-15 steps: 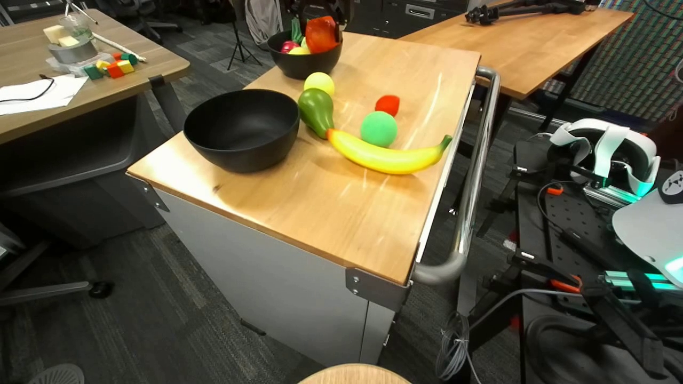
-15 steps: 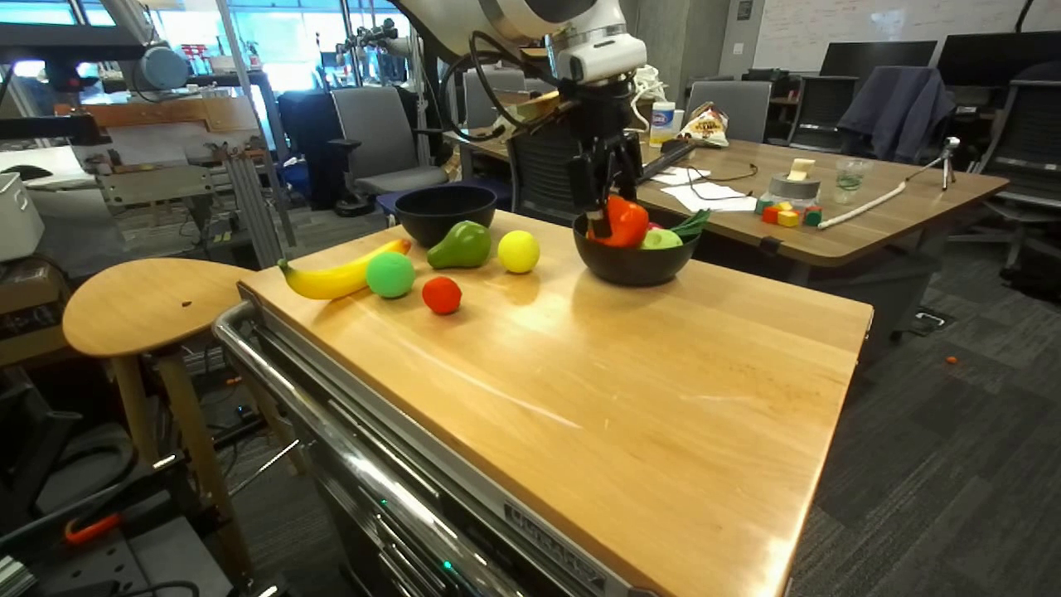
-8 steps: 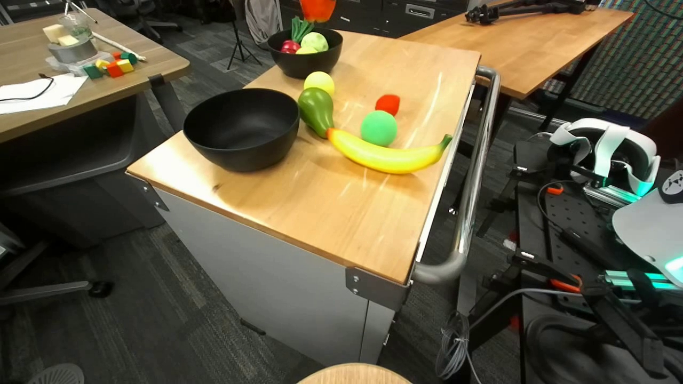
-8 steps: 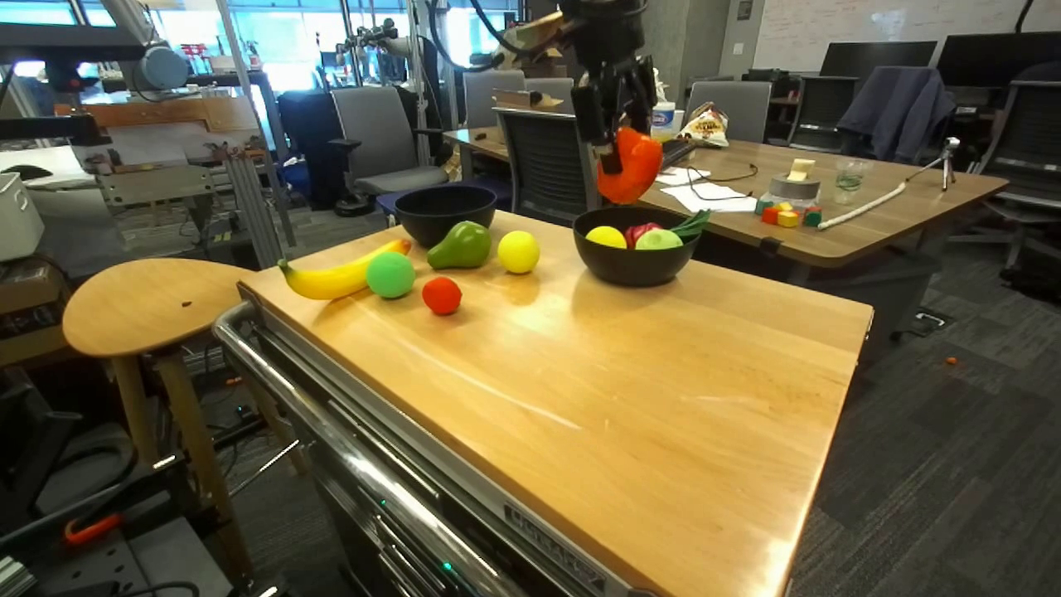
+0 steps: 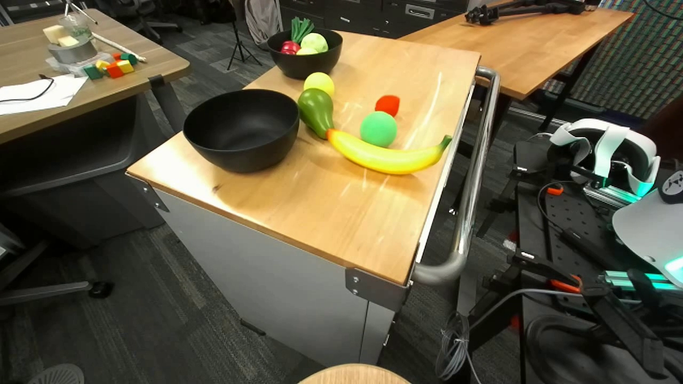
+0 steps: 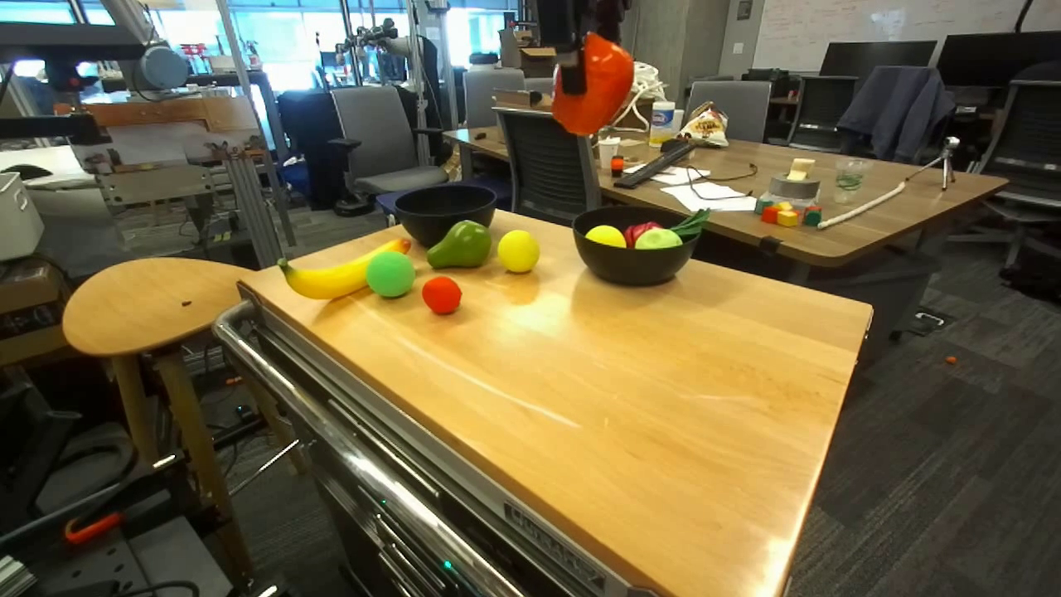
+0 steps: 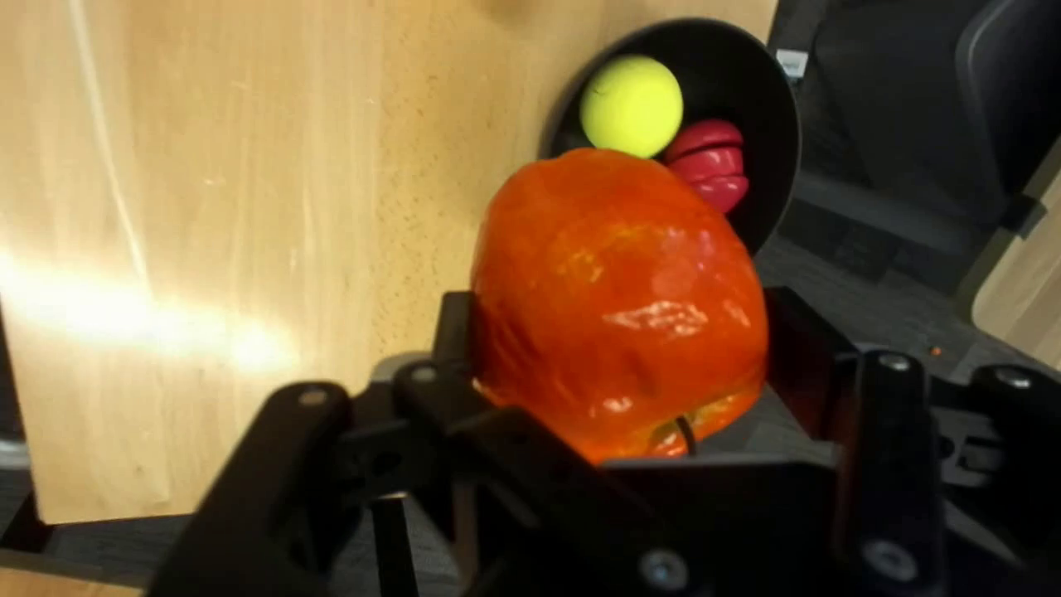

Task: Take the fruit and vegetable toys out of the black bowls and put them on the counter

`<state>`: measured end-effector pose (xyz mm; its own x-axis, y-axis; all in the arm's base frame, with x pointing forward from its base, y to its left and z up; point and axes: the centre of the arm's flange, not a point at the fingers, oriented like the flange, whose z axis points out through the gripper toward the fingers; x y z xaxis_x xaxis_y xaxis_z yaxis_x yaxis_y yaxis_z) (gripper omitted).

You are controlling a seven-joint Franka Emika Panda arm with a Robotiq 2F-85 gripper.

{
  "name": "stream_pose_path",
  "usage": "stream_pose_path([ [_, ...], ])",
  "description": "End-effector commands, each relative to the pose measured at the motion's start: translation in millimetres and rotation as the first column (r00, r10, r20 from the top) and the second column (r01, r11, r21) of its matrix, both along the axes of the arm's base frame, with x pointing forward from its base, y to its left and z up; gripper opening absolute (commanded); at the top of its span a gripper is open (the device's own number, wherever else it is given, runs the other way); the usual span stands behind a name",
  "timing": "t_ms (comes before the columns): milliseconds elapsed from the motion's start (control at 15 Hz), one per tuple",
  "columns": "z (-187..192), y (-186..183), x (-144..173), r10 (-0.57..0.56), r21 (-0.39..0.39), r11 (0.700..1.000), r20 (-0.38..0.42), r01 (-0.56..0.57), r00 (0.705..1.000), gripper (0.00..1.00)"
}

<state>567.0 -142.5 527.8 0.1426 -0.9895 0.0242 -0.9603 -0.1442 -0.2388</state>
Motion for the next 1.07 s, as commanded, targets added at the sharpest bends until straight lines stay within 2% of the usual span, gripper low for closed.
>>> stream_pose_path([
  [0, -10, 19, -36, 0.131, 0.028, 0.991, -0.078, -0.129, 0.988, 0.57],
  [133, -30, 24, -34, 0.155, -0.003, 0.988, -0.13, -0.156, 0.979, 0.57],
  [400, -77, 12, -19, 0.121, -0.098, 0.984, -0.233, -0.147, 0.965, 0.57],
  [600, -107, 4, -12, 0.109, -0.116, 0.982, -0.304, -0.151, 0.946, 0.57],
  [733, -124, 1, -11, 0.105, -0.134, 0.977, -0.37, -0.165, 0.923, 0.57],
  [1000, -150, -3, -5, 0.066, -0.161, 0.976, -0.433, -0.15, 0.899, 0.57],
])
